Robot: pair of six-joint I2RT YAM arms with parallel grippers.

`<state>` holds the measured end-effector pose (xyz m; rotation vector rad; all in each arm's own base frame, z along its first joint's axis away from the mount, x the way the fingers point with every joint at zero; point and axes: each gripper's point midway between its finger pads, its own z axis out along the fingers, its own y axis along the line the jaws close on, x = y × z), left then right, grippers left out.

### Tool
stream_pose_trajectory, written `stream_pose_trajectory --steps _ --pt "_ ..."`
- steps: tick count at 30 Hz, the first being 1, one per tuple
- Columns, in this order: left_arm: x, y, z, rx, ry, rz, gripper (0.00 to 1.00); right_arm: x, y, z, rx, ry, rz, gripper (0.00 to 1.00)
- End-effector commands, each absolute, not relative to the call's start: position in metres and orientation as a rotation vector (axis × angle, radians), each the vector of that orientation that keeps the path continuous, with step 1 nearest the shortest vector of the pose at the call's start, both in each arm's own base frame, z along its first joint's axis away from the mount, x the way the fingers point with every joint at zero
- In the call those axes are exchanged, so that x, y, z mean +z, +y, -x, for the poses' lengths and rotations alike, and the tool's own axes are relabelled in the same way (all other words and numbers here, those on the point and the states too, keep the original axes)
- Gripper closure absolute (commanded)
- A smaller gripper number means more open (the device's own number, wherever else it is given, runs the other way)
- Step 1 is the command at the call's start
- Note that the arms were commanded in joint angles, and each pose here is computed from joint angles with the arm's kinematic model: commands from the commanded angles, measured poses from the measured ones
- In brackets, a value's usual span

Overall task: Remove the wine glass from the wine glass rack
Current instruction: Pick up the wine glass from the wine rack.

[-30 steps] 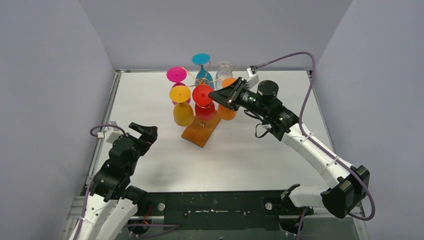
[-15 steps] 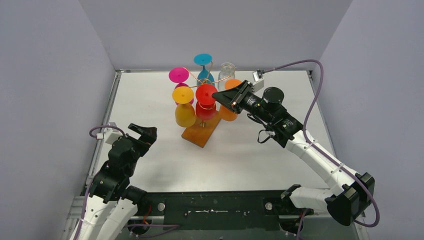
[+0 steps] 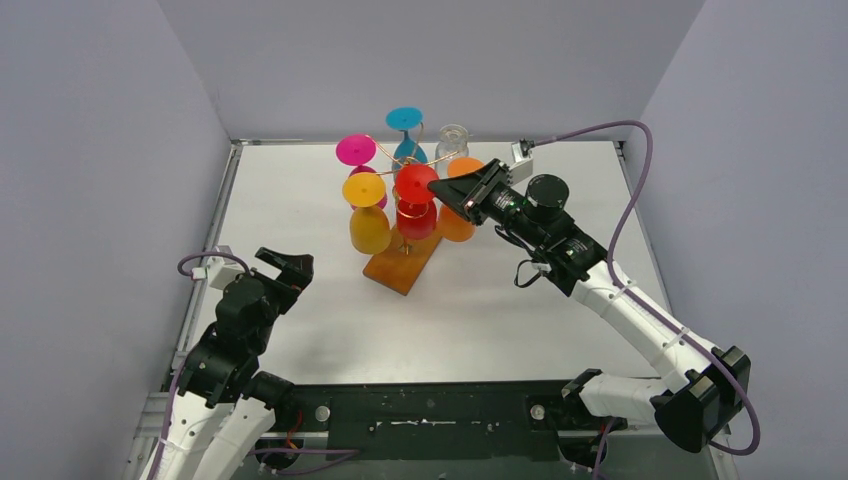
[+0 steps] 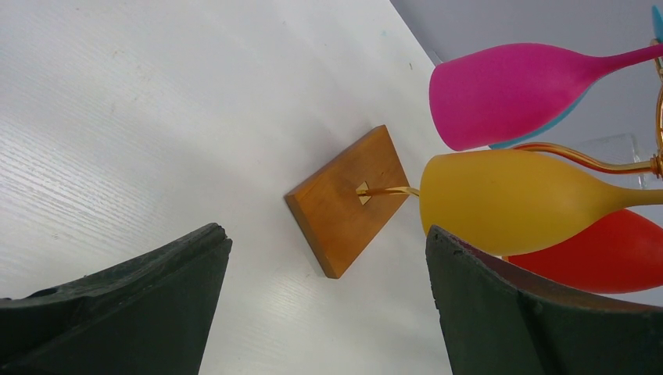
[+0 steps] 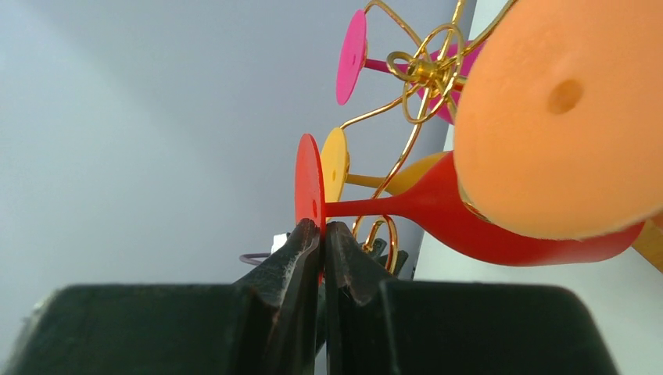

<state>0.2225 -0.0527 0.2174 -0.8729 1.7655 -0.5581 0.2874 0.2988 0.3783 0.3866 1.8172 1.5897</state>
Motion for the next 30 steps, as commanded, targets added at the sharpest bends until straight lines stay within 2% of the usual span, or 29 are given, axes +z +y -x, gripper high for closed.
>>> stream_pose_trajectory --steps 1,8,20,30 --pt "0.235 -0.050 -0.225 -0.563 1.725 0.868 0.05 0.401 0.289 -0.296 1.550 1.713 -0.404 1.00" --pt "0.236 -0.047 -0.223 -0.556 1.714 0.873 0.05 0.403 0.289 -0.300 1.531 1.706 -0.401 1.00" --pt "0.240 -0.049 -0.225 -0.540 1.729 0.834 0.03 0.408 0.300 -0.270 1.662 1.729 -0.250 1.00" --pt "0.237 -0.059 -0.229 -0.556 1.784 0.794 0.03 0.409 0.292 -0.265 1.652 1.708 -0.272 1.00"
